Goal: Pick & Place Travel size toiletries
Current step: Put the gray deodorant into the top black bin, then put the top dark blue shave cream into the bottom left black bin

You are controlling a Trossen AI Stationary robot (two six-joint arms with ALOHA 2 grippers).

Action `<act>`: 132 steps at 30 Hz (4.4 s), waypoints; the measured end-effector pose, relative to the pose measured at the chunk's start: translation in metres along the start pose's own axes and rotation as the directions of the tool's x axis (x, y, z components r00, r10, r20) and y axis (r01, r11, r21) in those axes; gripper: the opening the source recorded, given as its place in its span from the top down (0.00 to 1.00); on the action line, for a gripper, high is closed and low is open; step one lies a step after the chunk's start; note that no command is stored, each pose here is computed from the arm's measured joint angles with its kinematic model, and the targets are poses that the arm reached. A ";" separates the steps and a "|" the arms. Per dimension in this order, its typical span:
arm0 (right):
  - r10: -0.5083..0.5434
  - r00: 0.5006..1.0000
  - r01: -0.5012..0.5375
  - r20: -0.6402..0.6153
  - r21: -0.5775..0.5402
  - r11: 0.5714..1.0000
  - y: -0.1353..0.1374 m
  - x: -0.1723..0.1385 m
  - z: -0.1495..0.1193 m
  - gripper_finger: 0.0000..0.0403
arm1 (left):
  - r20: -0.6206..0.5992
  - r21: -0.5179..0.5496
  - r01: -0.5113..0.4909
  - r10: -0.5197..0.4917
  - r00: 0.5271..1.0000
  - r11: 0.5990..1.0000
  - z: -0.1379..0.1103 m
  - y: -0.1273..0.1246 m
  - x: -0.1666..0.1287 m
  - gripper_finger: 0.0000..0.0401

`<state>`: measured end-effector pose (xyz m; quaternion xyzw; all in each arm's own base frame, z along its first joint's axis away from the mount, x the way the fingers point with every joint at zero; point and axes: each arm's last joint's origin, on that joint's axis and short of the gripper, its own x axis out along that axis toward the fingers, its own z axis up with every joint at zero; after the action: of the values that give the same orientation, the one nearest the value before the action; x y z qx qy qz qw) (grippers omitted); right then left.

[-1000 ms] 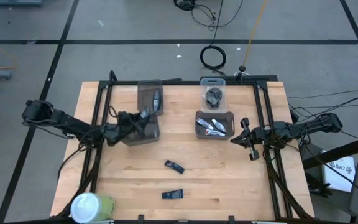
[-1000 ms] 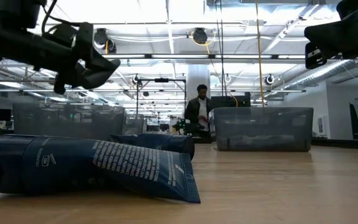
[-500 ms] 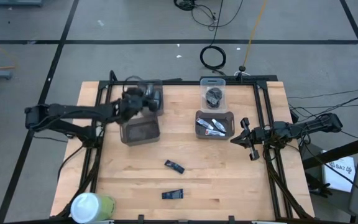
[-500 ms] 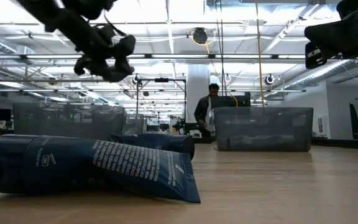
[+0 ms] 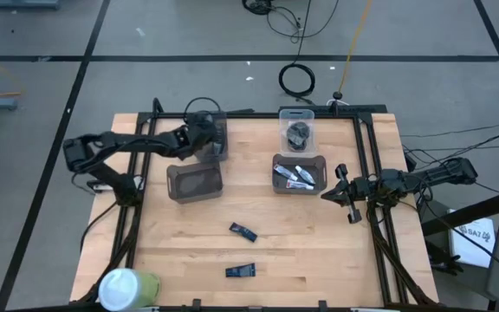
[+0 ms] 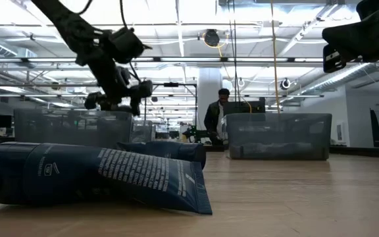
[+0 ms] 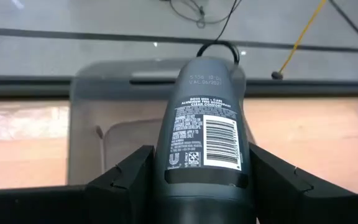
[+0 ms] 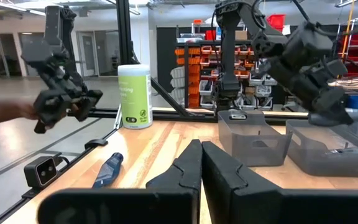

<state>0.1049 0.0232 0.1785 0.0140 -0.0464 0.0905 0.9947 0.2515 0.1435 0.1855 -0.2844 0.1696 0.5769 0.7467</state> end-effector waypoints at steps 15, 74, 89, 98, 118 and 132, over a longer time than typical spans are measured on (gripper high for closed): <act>0.000 1.000 0.000 0.001 0.000 1.000 0.000 0.000 0.000 1.00 | -0.043 0.050 -0.031 0.033 0.999 0.998 -0.014 0.000 0.019 0.39; 0.000 1.000 0.000 0.000 0.000 1.000 0.000 0.000 0.000 1.00 | -0.391 0.441 0.891 -0.917 0.083 -0.107 -0.052 -0.093 -0.151 0.71; 0.000 1.000 0.000 0.001 0.000 1.000 0.000 0.000 0.000 1.00 | -0.470 0.389 0.913 -0.879 0.085 -0.120 -0.043 -0.068 -0.188 0.99; 0.000 1.000 0.000 0.001 0.000 1.000 0.000 0.000 0.000 1.00 | -0.438 0.503 0.859 -0.828 0.350 0.097 -0.030 -0.019 -0.218 0.99; 0.000 1.000 0.000 0.001 0.000 1.000 0.000 0.000 0.000 1.00 | -0.298 0.316 0.939 -0.926 0.234 0.136 -0.100 0.035 -0.203 0.95; 0.000 1.000 0.000 0.001 0.000 1.000 0.000 0.000 0.000 1.00 | -0.472 0.555 0.817 -0.750 0.464 0.156 -0.106 -0.089 -0.244 0.92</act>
<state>0.1049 0.0232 0.1787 0.0140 -0.0469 0.0905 0.9947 0.2768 -0.1243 0.2648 -0.0334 0.2413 -0.0265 0.9695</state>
